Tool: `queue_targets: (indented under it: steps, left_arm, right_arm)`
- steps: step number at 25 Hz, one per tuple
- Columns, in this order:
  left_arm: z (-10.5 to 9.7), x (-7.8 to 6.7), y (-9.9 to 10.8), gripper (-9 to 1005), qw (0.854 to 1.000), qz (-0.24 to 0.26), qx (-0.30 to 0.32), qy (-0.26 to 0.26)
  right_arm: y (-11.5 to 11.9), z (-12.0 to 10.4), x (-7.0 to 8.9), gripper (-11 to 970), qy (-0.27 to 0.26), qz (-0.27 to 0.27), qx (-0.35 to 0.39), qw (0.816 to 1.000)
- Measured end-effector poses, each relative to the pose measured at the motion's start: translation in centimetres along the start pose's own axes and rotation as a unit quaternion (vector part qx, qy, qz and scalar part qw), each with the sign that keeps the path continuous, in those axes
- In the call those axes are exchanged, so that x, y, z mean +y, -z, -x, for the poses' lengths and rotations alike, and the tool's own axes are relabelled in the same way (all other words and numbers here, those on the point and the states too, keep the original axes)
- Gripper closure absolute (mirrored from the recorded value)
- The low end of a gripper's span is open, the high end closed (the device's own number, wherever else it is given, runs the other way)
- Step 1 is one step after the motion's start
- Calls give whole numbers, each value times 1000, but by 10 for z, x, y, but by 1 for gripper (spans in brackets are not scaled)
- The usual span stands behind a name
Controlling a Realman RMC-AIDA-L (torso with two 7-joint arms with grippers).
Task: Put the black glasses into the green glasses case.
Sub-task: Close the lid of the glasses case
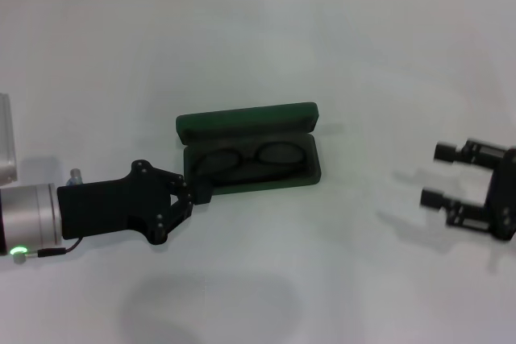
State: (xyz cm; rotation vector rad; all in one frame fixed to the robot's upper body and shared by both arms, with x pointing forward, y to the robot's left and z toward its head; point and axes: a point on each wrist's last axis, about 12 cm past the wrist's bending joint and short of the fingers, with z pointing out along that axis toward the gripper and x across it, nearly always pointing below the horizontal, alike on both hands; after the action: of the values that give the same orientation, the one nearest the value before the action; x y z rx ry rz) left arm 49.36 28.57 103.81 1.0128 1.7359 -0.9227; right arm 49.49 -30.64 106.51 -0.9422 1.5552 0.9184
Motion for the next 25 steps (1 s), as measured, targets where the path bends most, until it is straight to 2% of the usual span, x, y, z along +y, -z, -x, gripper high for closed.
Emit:
queue_targets:
  steps: [3, 6, 11, 14, 16, 25]
  left_arm:
    - [1, 1, 0, 931, 1000, 1, 0, -1]
    - [1, 3, 0, 930, 1000, 6, 3, 2]
    - [2, 7, 0, 930, 1000, 20, 2, 7]
    - [5, 13, -3, 929, 999, 32, 7, 10]
    - [9, 22, -8, 929, 999, 47, 19, 17]
    - [14, 34, -18, 927, 996, 74, 35, 22]
  right_arm:
    - [-6, -15, 9, 287, 13, 0, 13, 1000]
    - [-15, -22, 11, 268, 18, 2, 34, 999]
    - [-17, -21, 10, 268, 25, 4, 38, 999]
    - [-18, -19, 9, 268, 33, 8, 36, 999]
    - [-20, -18, 9, 267, 36, 13, 36, 999]
    - [-26, -16, 9, 267, 40, 25, 35, 998]
